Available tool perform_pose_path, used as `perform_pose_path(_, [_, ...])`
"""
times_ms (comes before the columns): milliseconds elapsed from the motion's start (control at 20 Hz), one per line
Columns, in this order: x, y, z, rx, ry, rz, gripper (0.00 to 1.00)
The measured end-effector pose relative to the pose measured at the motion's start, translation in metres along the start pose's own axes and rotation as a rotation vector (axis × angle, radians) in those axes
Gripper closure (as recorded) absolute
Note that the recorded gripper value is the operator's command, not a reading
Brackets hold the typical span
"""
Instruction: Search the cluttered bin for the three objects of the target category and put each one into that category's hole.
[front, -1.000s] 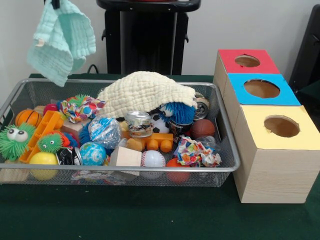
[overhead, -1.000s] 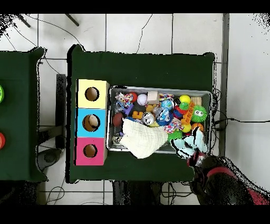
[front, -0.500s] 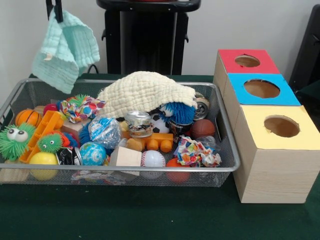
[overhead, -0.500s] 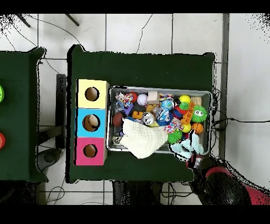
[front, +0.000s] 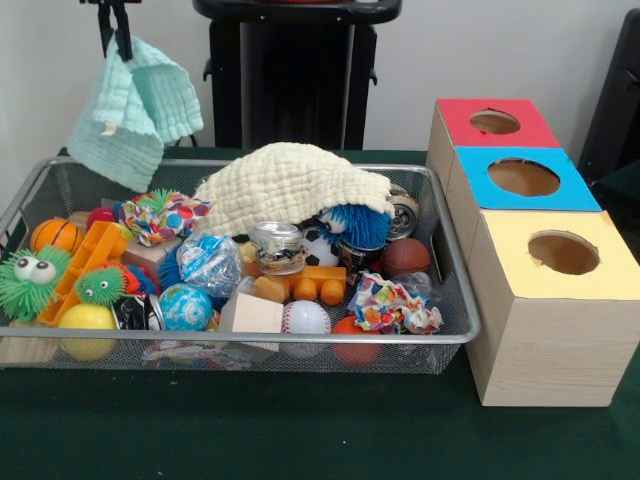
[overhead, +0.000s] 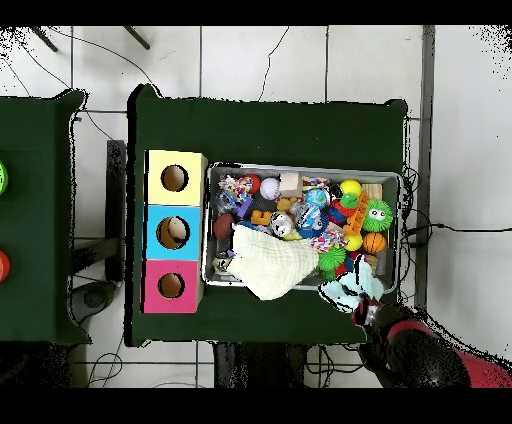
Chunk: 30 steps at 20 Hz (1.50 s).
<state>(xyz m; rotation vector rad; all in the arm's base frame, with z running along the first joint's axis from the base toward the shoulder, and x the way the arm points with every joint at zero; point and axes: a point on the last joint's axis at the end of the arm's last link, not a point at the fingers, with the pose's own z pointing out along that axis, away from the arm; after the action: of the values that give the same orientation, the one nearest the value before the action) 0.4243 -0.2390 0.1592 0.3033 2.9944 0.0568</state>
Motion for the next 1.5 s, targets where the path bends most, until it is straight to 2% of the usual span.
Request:
perform_pose_path(500, [0.0,-0.003,0.014,-0.024,0.006,-0.016,1.0])
perform_pose_path(1150, [-0.035,-0.037,0.018,-0.043,-0.025,0.013,1.0])
perform_pose_path(1500, [-0.047,-0.056,0.022,-0.042,-0.038,0.022,1.0])
